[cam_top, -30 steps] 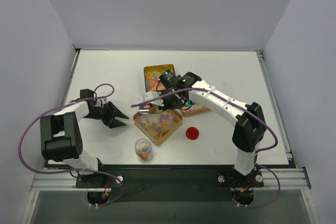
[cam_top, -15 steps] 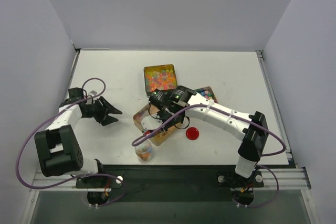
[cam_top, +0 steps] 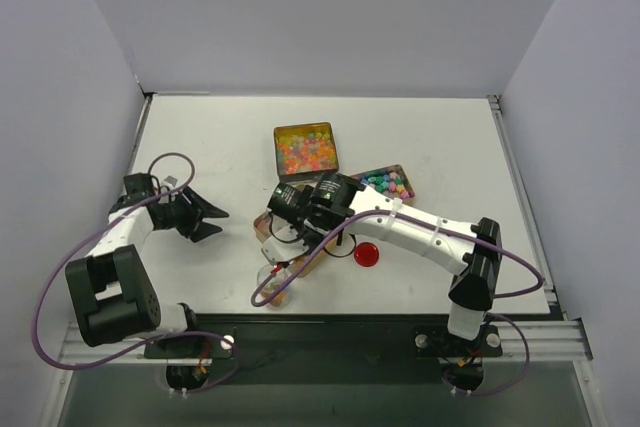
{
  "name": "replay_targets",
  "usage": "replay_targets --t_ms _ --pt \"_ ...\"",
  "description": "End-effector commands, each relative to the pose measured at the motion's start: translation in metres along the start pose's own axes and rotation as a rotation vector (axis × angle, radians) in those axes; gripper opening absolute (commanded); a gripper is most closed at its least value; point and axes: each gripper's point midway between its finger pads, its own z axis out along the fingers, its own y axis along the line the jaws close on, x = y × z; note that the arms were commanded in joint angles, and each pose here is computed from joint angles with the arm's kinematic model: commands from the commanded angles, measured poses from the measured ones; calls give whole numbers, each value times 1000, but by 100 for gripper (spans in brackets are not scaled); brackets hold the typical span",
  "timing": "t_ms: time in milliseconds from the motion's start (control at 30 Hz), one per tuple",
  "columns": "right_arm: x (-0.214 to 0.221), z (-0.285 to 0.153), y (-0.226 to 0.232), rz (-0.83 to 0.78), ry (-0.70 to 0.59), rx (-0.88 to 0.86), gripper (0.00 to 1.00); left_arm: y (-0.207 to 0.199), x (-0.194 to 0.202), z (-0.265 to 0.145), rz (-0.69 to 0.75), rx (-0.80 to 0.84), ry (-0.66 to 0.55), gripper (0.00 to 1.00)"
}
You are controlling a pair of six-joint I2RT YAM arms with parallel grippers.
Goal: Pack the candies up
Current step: Place the fake candies in the packing bottle.
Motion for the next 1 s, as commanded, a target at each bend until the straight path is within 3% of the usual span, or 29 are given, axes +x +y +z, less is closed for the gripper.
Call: replay_targets --t_ms 0,967 --pt "10 -13 5 -89 119 -20 0 -16 -11 -7 38 71 -47 58" --pt "-3 -34 -19 -270 348 41 0 -29 -13 -15 17 147 -102 59"
